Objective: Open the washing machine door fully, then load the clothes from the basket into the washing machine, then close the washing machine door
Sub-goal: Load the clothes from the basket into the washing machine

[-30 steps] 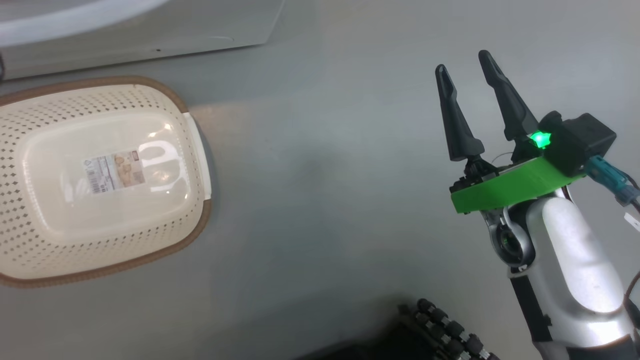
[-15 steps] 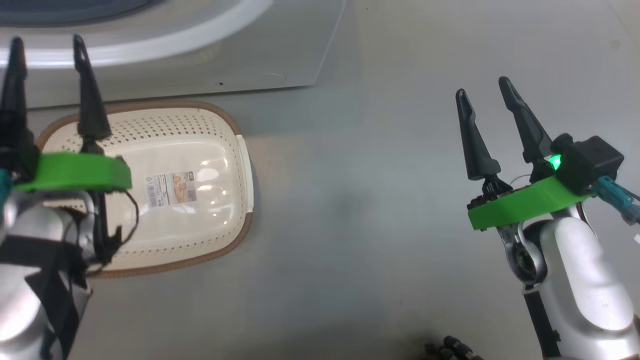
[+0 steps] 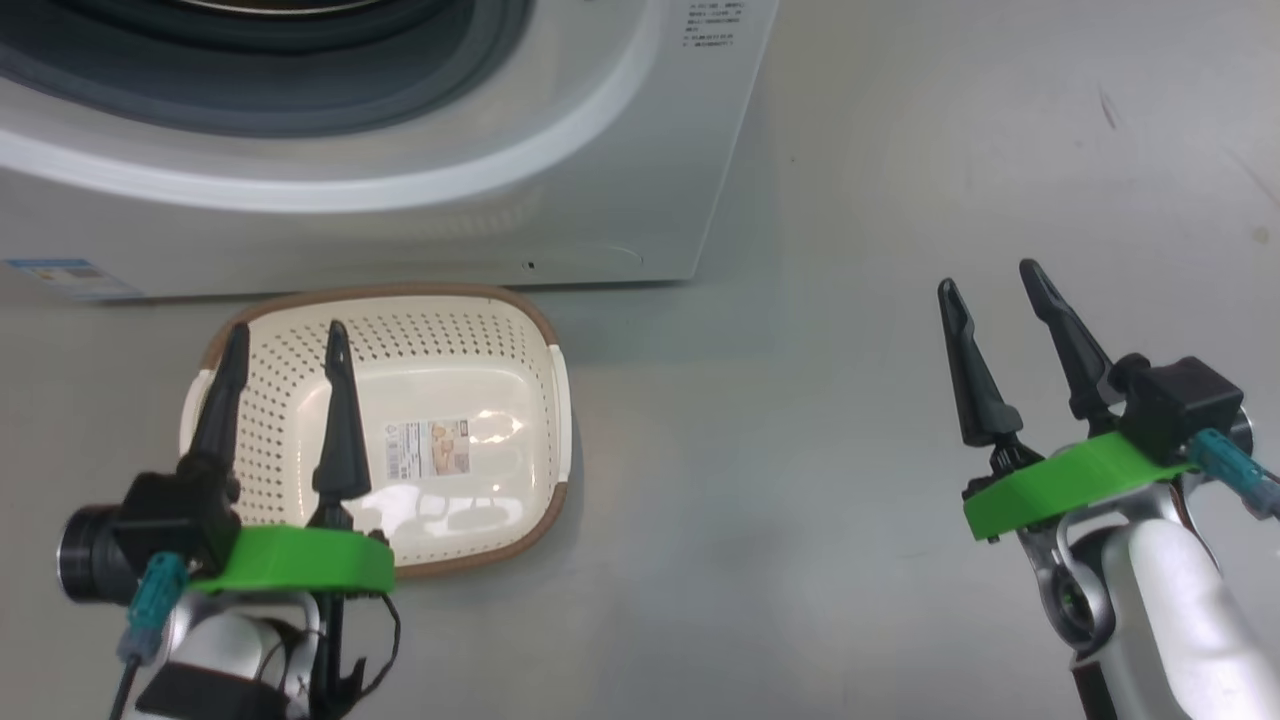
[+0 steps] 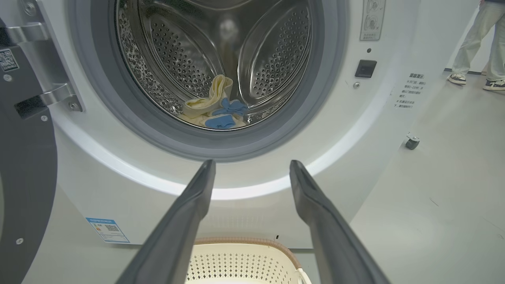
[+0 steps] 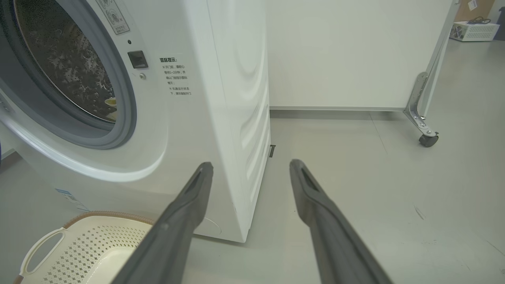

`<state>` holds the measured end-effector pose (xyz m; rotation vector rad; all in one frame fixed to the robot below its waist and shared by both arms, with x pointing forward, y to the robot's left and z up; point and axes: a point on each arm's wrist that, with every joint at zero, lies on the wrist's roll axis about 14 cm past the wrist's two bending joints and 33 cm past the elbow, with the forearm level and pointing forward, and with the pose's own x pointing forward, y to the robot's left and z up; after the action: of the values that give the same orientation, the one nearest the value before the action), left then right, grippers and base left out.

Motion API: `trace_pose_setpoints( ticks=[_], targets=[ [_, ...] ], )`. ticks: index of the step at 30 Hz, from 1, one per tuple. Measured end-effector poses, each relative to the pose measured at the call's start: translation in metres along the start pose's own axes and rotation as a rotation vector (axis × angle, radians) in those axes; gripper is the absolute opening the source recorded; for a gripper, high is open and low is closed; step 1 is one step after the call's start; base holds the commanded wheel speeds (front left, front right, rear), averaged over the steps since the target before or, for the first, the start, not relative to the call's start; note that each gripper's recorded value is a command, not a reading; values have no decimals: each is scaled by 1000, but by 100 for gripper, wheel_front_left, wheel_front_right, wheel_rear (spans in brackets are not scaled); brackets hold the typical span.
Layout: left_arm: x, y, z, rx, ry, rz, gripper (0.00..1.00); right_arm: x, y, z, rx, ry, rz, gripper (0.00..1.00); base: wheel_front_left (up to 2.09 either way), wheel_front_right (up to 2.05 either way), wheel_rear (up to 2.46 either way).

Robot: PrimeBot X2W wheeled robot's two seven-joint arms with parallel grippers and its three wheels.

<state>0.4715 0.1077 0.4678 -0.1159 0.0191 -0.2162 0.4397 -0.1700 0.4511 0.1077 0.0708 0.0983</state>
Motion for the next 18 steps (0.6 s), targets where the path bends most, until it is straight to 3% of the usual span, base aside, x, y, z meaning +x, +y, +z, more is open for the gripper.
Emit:
trace_pose_setpoints(
  ticks=[18],
  targets=[
    [-83, 1, 25, 23, -13, 60, 100, -59, 18, 29, -4, -16, 19, 100, 0, 0, 0]
  ],
)
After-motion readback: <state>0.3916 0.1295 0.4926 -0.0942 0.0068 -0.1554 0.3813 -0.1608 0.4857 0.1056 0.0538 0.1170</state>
